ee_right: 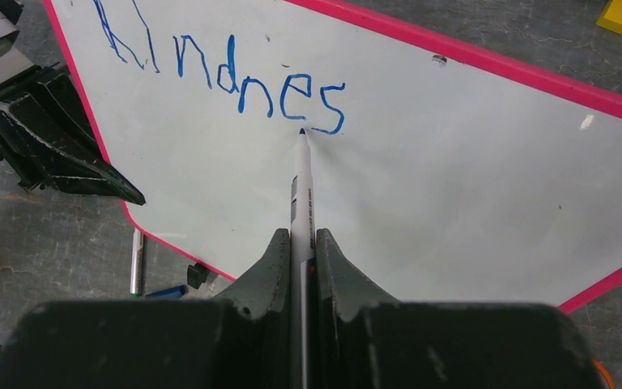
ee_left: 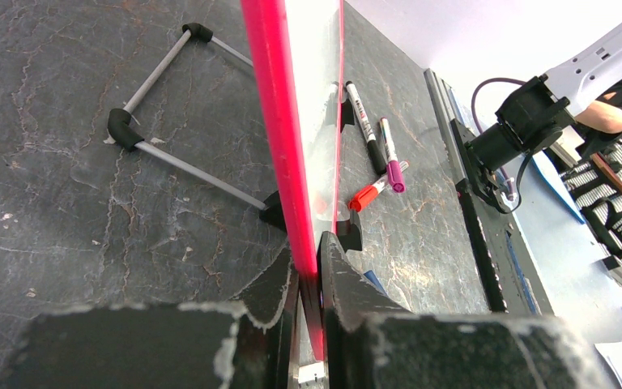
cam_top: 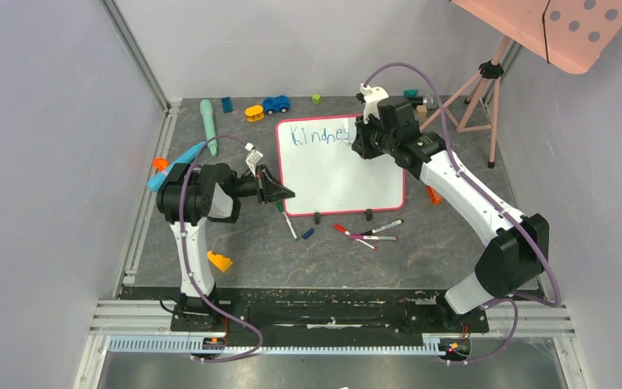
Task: Write a sentence on the whiteboard
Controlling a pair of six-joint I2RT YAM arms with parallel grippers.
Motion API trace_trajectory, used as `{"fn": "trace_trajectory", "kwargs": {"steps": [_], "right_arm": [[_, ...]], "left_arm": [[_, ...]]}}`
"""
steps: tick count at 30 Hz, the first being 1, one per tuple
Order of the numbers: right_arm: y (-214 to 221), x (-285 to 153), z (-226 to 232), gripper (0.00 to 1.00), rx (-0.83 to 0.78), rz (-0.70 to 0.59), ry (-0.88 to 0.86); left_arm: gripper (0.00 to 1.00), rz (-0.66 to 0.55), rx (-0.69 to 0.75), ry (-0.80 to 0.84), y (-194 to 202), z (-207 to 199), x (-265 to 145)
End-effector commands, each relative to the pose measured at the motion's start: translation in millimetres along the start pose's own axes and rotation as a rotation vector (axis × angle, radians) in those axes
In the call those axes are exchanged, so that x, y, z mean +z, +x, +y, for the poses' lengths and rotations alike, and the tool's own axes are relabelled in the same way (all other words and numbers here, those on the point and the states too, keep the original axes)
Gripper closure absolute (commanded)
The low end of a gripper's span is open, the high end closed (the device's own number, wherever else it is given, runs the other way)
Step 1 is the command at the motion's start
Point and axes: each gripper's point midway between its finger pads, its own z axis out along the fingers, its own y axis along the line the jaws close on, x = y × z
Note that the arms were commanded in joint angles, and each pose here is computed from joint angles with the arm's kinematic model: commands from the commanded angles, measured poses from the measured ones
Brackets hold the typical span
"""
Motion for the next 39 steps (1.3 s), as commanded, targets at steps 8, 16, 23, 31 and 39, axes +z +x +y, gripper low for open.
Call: {"fn": "trace_trajectory", "kwargs": {"steps": [8, 16, 23, 31, 39], "right_arm": [[-63.4, -34.9, -1.0, 1.0, 0.016, -0.178, -0.027], [-62.7, -33.6, -26.7, 1.0, 0.037, -0.174, 0.083], [-58.5, -26.6, -29.6, 1.0, 0.032, -0.156, 0.089], [-52.6, -21.2, -31.8, 1.0, 0.028, -0.135, 0.094], [-50.2, -19.8, -38.9, 1.0, 0.025, -0.129, 0.132]], "left_arm": [[0.98, 0.013, 0.173, 0.041, 4.2, 0.7, 0.8], [0.98, 0.013, 0.176, 0.041, 3.7, 0.7, 0.9], [0.98, 0.013, 0.174, 0.04, 3.7, 0.9, 0.4], [0.98, 0.014, 0.172, 0.042, 4.4, 0.3, 1.1], [0.98, 0.013, 0.172, 0.04, 4.1, 0.8, 0.5]]}}
